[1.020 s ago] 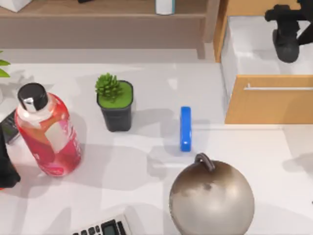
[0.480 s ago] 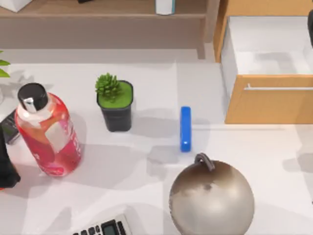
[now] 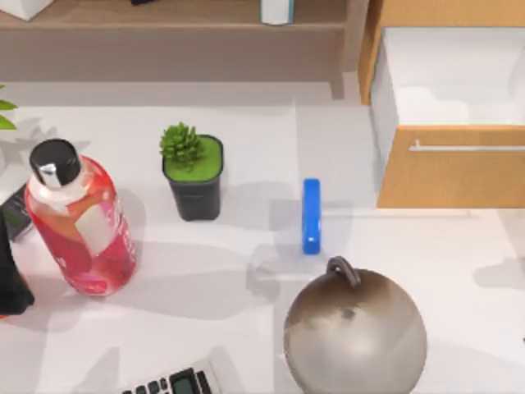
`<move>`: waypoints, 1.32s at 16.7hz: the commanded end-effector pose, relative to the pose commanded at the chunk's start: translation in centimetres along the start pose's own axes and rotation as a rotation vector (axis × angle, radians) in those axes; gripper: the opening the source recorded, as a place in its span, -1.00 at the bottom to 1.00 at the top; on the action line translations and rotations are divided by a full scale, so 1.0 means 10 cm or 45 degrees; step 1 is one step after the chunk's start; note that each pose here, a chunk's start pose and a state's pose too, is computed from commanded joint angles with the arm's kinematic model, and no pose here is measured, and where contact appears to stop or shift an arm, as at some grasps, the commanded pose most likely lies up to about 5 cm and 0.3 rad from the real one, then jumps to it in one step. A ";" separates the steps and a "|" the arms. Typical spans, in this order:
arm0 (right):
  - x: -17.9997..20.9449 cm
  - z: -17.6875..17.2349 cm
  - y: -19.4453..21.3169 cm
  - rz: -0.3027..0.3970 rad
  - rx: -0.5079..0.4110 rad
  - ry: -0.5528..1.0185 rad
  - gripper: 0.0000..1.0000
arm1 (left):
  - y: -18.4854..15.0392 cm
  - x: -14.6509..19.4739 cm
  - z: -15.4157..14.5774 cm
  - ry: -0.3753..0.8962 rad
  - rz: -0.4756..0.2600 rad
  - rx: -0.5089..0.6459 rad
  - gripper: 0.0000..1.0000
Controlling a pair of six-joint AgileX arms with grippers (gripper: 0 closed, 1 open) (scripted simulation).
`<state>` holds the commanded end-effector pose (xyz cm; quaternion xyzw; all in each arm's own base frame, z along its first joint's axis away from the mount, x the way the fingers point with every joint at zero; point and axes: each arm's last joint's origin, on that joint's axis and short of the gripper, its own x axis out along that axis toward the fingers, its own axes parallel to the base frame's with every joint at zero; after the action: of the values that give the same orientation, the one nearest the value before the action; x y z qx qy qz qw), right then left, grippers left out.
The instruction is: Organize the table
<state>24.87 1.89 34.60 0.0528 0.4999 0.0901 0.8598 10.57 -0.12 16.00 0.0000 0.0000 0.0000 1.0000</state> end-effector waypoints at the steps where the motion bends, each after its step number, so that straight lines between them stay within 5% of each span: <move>1: 0.08 -0.14 -0.04 -0.013 0.009 0.035 -1.00 | 0.00 0.00 0.00 0.000 0.000 0.000 1.00; 11: 1.07 -1.65 -0.51 -0.227 0.039 0.502 -1.00 | 0.00 0.00 0.00 0.000 0.000 0.000 1.00; 22: 1.13 -1.75 -0.55 -0.254 0.031 0.525 -1.00 | 0.00 0.00 0.00 0.000 0.000 0.000 1.00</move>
<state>15.68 -1.13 15.37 -0.0060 0.6689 0.0075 0.7433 10.57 -0.12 16.00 0.0000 0.0000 0.0000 1.0000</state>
